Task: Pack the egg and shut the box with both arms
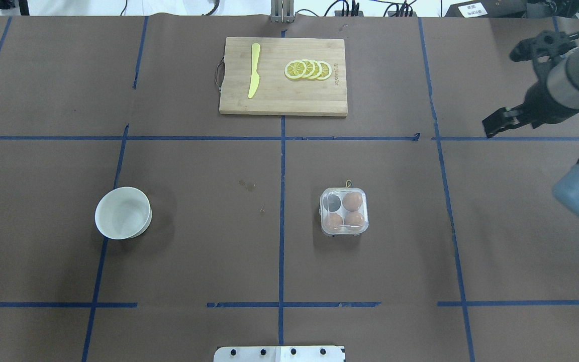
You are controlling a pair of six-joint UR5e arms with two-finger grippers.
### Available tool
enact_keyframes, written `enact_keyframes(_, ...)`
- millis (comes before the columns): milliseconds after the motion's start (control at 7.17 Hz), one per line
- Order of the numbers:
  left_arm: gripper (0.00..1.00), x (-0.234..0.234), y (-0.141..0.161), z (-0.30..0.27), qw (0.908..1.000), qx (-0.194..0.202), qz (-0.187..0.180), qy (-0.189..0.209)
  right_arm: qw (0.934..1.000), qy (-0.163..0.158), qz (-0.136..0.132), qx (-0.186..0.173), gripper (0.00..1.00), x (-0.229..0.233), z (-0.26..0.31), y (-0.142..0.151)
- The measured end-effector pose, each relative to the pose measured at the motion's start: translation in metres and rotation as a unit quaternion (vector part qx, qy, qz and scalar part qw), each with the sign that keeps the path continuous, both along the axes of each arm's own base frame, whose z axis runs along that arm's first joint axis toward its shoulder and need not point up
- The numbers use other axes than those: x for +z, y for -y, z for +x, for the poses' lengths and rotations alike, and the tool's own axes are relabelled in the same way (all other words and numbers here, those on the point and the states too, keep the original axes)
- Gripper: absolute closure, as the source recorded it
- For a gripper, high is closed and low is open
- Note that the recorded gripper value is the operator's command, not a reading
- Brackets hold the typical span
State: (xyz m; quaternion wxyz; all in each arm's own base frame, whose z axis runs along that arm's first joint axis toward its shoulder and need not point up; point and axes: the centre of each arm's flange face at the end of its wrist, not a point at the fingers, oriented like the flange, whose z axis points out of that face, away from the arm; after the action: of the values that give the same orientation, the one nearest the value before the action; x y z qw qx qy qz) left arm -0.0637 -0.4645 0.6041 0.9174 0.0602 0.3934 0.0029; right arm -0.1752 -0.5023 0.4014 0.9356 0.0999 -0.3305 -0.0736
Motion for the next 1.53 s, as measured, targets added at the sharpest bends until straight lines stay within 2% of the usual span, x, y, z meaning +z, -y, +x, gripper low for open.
enact_keyframes(279, 0.0, 0.002, -0.002, 0.0, 1.0, 0.001, -0.001, 0.001, 0.9992, -0.004, 0.011, -0.038, 0.0, 0.08, 0.122, 0.004)
enact_keyframes(418, 0.0, 0.003, -0.003, 0.0, 1.0, 0.001, -0.002, 0.001, 0.9988, -0.01, 0.006, -0.047, 0.0, 0.116, 0.167, -0.005)
enact_keyframes(558, 0.0, 0.003, -0.003, 0.0, 1.0, 0.0, -0.003, 0.003, 0.9985, -0.014, -0.017, -0.051, 0.0, 0.142, 0.198, -0.016)
enact_keyframes(836, 0.0, 0.009, -0.004, -0.002, 0.9999, -0.001, -0.009, 0.012, 0.9954, -0.015, -0.082, -0.048, 0.0, 0.179, 0.223, -0.046)
enact_keyframes(976, 0.0, 0.014, -0.004, -0.002, 0.9998, -0.002, -0.014, 0.016, 0.9939, -0.015, -0.099, -0.048, 0.0, 0.191, 0.226, -0.057)
enact_keyframes(1115, 0.0, 0.017, -0.003, -0.003, 0.9997, -0.003, -0.015, 0.021, 0.9931, -0.015, -0.106, -0.048, 0.0, 0.196, 0.227, -0.061)
enact_keyframes(1533, 0.0, 0.02, -0.003, -0.003, 0.9995, -0.003, -0.015, 0.028, 0.9934, -0.014, -0.104, -0.045, 0.0, 0.194, 0.227, -0.061)
